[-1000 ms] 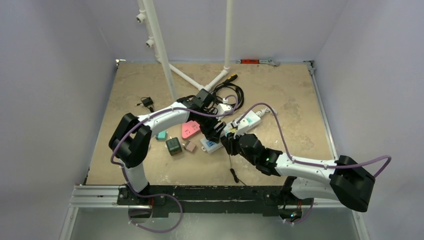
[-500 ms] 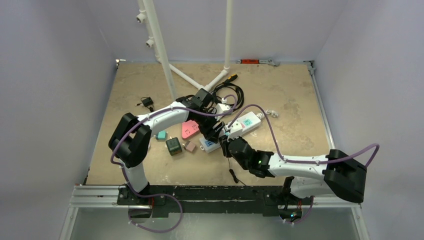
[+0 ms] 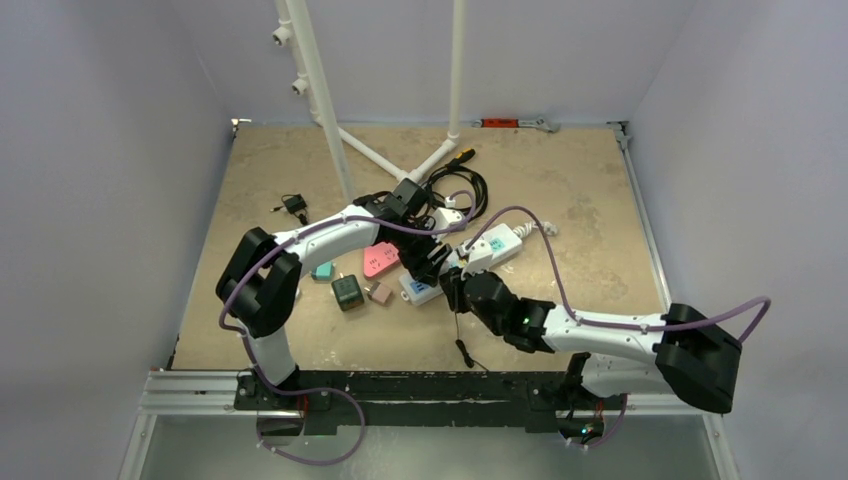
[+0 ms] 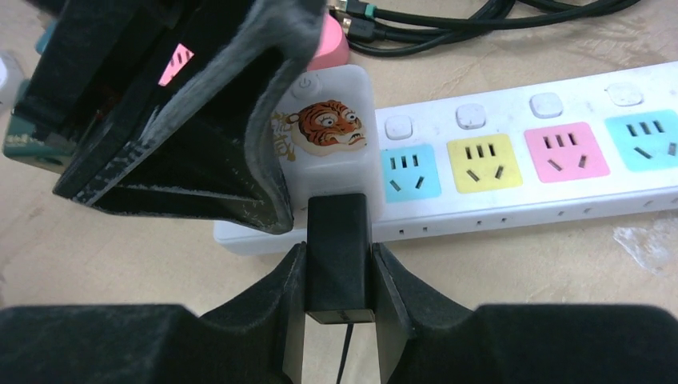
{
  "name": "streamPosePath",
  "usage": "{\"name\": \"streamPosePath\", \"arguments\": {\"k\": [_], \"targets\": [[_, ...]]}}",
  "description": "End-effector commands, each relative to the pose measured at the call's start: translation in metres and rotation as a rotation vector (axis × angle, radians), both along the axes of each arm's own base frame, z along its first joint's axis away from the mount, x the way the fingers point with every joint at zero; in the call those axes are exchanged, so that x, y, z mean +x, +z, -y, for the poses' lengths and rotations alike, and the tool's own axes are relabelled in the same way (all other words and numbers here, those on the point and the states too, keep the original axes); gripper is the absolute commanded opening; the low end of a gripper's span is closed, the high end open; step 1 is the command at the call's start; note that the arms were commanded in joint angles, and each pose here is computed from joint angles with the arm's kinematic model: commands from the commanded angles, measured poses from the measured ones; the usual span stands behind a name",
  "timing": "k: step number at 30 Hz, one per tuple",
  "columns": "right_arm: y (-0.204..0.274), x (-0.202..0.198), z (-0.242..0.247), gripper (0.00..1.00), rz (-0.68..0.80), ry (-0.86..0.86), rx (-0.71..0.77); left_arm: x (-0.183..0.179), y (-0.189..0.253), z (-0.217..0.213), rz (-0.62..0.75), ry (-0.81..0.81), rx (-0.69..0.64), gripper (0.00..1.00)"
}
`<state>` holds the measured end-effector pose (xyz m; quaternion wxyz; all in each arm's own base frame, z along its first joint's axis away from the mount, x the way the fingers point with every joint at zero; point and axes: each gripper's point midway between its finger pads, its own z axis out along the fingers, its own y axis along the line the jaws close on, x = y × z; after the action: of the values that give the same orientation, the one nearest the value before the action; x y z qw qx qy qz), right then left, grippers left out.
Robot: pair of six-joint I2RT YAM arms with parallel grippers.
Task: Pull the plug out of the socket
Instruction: Remove the plug from the socket.
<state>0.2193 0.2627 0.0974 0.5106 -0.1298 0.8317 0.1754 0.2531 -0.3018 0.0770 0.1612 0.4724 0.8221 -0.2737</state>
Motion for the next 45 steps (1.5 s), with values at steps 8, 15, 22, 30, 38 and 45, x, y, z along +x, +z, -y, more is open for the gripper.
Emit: {"name": "streamPosePath", "arguments": {"k": [8, 15, 22, 30, 38, 45], "targets": [[0.013, 0.016, 0.002, 0.00, -0.048, 0.023, 0.146, 0.024, 0.013, -0.009, 0.123, 0.063, 0.023, 0.00], [0.015, 0.016, 0.004, 0.00, 0.001, -0.017, 0.092, 0.026, 0.005, -0.006, 0.085, 0.093, 0.033, 0.00], [0.021, 0.001, -0.004, 0.00, 0.052, -0.045, 0.061, 0.031, 0.002, -0.007, 0.085, 0.130, 0.050, 0.00], [0.010, 0.001, -0.006, 0.00, 0.038, -0.094, -0.014, 0.030, 0.002, -0.005, 0.075, 0.125, 0.038, 0.00], [0.025, -0.008, -0.006, 0.00, 0.045, -0.048, 0.090, 0.033, -0.002, -0.010, 0.095, 0.136, 0.071, 0.00], [0.036, 0.009, 0.012, 0.00, 0.019, -0.003, 0.211, 0.034, -0.003, -0.013, 0.102, 0.140, 0.084, 0.00]]}}
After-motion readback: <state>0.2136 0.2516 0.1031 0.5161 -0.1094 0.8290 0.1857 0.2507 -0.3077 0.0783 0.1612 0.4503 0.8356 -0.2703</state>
